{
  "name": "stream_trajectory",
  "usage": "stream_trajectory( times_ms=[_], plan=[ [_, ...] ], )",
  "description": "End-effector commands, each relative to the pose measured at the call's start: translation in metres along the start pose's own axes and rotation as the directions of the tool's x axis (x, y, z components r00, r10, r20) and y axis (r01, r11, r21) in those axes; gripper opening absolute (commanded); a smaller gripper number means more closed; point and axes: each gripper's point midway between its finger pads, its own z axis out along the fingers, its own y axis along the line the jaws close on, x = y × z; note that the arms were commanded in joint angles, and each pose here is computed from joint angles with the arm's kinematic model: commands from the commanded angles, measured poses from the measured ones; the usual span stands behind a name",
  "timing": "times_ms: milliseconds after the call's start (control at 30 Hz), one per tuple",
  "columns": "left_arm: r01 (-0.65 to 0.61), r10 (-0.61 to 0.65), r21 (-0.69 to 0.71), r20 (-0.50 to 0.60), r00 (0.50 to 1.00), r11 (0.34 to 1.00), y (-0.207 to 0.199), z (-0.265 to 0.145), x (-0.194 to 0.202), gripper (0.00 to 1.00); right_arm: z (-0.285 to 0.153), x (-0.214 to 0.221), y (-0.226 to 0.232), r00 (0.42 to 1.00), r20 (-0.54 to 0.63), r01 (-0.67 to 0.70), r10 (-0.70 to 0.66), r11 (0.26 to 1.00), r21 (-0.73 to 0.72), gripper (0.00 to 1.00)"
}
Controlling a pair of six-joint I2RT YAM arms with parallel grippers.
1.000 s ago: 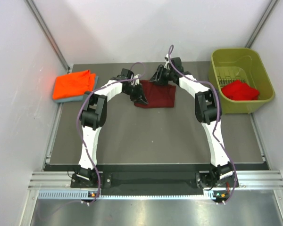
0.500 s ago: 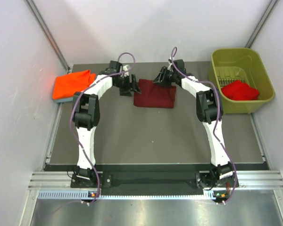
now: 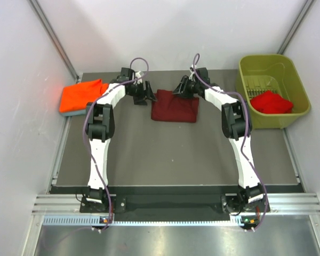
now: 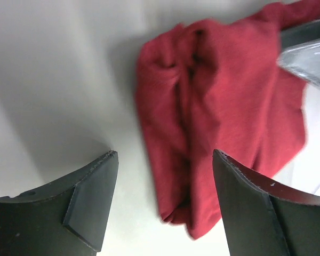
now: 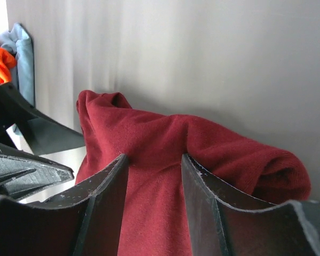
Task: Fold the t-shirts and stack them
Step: Neatly place the folded tshirt to the corner
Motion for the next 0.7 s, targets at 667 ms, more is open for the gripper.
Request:
stream_trajectory(
  times_ms=[667],
  plan=[
    [0.157, -0.1, 0.333, -0.185, 0.978, 0.93, -0.026, 0.084, 0.049, 0.52, 0.008, 0.03, 0.028, 0.997, -0.038, 0.073, -0.074, 0.997, -0.015, 0.45]
  ],
)
